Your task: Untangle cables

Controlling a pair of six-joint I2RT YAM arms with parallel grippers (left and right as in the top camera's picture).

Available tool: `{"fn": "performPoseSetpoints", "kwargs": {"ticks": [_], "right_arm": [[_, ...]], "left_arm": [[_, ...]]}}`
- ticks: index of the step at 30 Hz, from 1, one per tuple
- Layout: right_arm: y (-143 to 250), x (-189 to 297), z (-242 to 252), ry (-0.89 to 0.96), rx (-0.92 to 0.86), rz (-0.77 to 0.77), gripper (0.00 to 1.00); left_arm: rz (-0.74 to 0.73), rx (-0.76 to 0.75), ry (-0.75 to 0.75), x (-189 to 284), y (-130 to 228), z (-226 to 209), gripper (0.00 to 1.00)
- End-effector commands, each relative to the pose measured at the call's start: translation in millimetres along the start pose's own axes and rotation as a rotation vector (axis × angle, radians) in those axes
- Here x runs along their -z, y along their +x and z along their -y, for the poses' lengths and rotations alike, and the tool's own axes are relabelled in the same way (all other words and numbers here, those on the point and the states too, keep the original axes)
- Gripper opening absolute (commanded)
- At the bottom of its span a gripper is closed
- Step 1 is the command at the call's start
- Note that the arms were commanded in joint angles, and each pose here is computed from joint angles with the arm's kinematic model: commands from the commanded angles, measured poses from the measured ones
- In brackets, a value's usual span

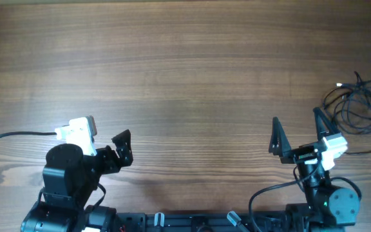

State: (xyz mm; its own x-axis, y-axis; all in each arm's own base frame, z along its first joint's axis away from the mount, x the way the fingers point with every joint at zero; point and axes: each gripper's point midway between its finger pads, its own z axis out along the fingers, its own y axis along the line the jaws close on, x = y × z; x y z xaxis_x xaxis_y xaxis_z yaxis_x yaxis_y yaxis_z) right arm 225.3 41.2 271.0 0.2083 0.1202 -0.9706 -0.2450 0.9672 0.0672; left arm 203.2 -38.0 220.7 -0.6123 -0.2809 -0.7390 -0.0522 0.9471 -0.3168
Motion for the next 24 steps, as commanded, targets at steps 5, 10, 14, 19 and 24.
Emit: {"fn": "performPoseSetpoints", "kwargs": {"ticks": [5,10,14,19,24], "right_arm": [[10,1,6,0.017,0.0,0.091,1.0],[12,1,8,0.028,0.081,0.114,1.0],[14,1,8,0.033,0.16,0.103,1.0],[38,-1,11,0.037,0.22,0.005,1.0],[75,2,15,0.036,0.192,-0.145,1.0]], "left_arm": [[0.003,0.006,-0.01,-1,1,-2,1.0],[0.003,0.007,-0.01,-1,1,-2,1.0],[0.003,0.006,-0.01,-1,1,-2,1.0],[0.003,0.006,-0.01,-1,1,-2,1.0],[0.003,0.006,-0.009,-1,1,-2,1.0]]}}
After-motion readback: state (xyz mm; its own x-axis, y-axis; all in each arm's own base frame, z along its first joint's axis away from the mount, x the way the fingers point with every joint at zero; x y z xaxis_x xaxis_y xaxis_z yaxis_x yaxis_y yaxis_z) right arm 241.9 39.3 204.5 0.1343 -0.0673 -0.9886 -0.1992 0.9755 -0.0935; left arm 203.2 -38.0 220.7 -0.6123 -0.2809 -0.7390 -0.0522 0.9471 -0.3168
